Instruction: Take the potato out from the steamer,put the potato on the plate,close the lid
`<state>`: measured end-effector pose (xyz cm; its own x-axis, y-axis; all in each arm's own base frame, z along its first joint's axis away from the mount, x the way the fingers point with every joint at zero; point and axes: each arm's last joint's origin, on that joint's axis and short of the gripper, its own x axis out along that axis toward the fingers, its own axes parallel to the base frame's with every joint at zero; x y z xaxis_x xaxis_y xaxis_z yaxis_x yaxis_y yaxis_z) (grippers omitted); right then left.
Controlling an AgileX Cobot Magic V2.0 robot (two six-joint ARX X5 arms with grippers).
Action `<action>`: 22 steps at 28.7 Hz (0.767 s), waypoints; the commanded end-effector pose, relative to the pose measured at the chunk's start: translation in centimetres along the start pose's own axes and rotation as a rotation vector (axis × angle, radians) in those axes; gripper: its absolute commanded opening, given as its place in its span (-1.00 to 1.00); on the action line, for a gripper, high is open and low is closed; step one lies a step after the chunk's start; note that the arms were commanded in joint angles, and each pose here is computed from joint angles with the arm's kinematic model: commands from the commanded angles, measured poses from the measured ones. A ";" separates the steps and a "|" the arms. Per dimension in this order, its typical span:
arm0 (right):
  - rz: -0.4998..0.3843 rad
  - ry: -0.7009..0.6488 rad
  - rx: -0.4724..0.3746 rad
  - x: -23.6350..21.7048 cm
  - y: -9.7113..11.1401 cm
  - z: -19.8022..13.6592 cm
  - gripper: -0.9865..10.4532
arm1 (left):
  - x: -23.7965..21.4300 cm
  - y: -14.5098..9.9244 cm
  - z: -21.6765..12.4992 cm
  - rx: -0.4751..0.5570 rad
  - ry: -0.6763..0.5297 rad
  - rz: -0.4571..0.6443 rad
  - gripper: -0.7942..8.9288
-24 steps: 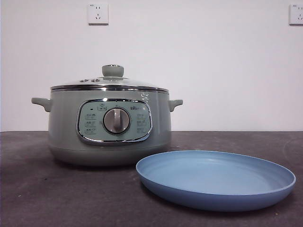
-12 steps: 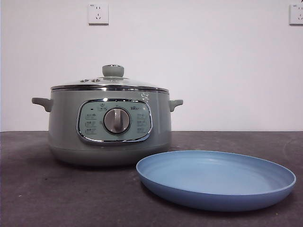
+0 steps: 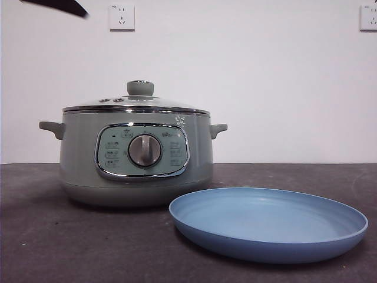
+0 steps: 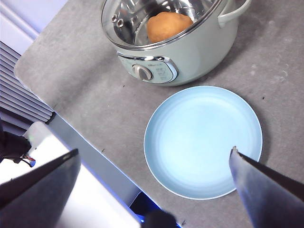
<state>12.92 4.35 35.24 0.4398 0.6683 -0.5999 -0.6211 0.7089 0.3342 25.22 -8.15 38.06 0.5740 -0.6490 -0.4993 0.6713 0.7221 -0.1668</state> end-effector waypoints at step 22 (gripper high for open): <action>-0.004 -0.002 0.010 -0.1 0.1 0.0 0.36 | 14.3 3.7 -0.8 0.045 0.130 0.136 0.57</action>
<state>12.91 4.34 35.23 0.4395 0.6666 -0.6020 -0.6143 0.7121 0.3400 35.44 -14.47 29.65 0.5953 -0.5097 -0.6211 0.6078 0.7913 -0.0668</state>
